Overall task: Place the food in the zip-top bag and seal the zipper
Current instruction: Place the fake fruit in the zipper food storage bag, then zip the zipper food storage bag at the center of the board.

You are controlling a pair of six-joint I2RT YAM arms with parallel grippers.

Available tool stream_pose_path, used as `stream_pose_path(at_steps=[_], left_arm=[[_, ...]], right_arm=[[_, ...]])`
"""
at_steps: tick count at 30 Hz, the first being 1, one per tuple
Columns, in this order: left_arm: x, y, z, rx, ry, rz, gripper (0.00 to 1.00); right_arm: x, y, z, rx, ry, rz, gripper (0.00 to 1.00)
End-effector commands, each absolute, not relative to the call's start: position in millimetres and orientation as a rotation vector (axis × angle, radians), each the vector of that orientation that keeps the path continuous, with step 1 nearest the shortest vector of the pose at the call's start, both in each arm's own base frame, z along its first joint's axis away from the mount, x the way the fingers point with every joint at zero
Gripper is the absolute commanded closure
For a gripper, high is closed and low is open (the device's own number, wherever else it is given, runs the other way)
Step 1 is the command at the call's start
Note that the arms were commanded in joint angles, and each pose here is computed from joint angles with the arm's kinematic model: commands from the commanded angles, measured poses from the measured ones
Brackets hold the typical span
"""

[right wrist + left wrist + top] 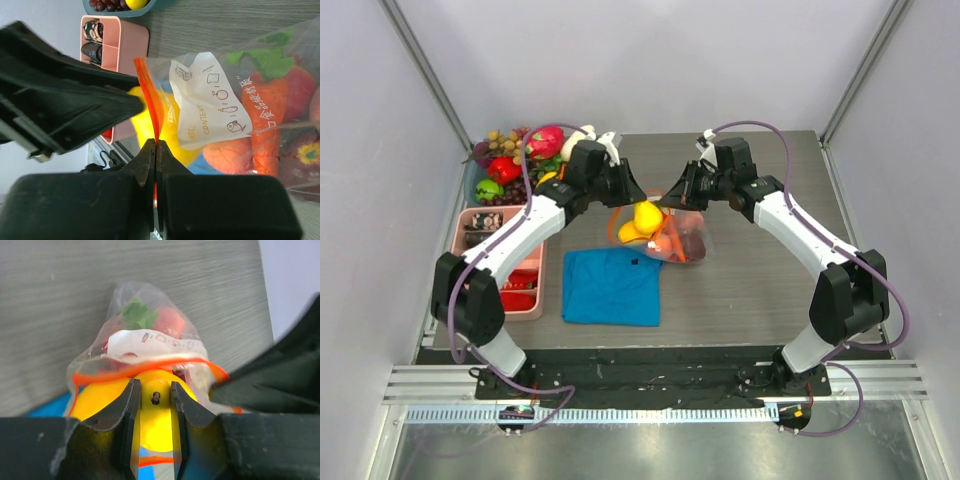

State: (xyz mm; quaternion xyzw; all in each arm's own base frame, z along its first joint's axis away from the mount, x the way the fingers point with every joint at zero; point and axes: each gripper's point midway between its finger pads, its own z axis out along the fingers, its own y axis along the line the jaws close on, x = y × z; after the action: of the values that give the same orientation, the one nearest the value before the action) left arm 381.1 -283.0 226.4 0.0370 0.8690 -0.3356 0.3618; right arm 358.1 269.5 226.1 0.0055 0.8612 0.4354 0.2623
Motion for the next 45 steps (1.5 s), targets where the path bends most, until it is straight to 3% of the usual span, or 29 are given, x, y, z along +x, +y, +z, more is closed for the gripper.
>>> stream_pose_path(at_steps=[1, 5, 6, 9, 10, 13, 17, 20, 25, 28, 32, 45], left_arm=[[400.7, -299.0, 251.3, -0.171, 2.17, -0.926, 0.93], [391.8, -311.7, 238.9, -0.348, 2.227, -1.072, 0.76], [388.4, -313.8, 236.6, -0.359, 2.241, -1.109, 0.63], [372.9, -311.4, 249.1, -0.32, 2.248, -1.188, 0.38], [366.6, -304.9, 244.8, -0.32, 2.265, -1.187, 0.24], [353.6, -274.6, 258.6, -0.279, 2.225, -1.228, 0.18], [343.6, -236.9, 300.8, -0.052, 2.098, -1.245, 0.18], [320.9, -228.0, 318.3, 0.366, 2.012, -1.091, 0.19], [289.1, -214.1, 284.0, 1.069, 1.801, -0.775, 0.21], [275.9, -209.1, 263.5, 1.276, 1.724, -0.678, 0.25], [255.1, -207.8, 233.6, 1.72, 1.44, -0.481, 0.29], [253.9, -234.6, 176.4, 1.954, 1.209, -0.319, 0.53]], right_arm=[[365.4, 273.5, 247.8, 0.017, 2.253, 1.238, 0.99], [363.5, 276.5, 252.7, 0.035, 2.246, 1.28, 0.99], [363.4, 276.8, 253.7, 0.035, 2.242, 1.284, 0.99], [362.2, 276.4, 258.3, 0.029, 2.231, 1.301, 0.99], [361.8, 276.1, 259.2, 0.026, 2.23, 1.305, 0.99], [358.7, 273.1, 266.4, -0.005, 2.207, 1.316, 0.99], [350.8, 277.6, 273.9, -0.087, 2.181, 1.373, 0.99], [345.2, 282.4, 282.2, -0.164, 2.144, 1.42, 0.99], [340.6, 283.1, 295.7, -0.255, 2.09, 1.429, 0.99], [334.8, 282.9, 300.0, -0.287, 2.074, 1.436, 0.99], [327.8, 281.4, 303.8, -0.323, 2.062, 1.436, 0.99], [321.3, 280.0, 298.8, -0.339, 2.074, 1.442, 0.99]])
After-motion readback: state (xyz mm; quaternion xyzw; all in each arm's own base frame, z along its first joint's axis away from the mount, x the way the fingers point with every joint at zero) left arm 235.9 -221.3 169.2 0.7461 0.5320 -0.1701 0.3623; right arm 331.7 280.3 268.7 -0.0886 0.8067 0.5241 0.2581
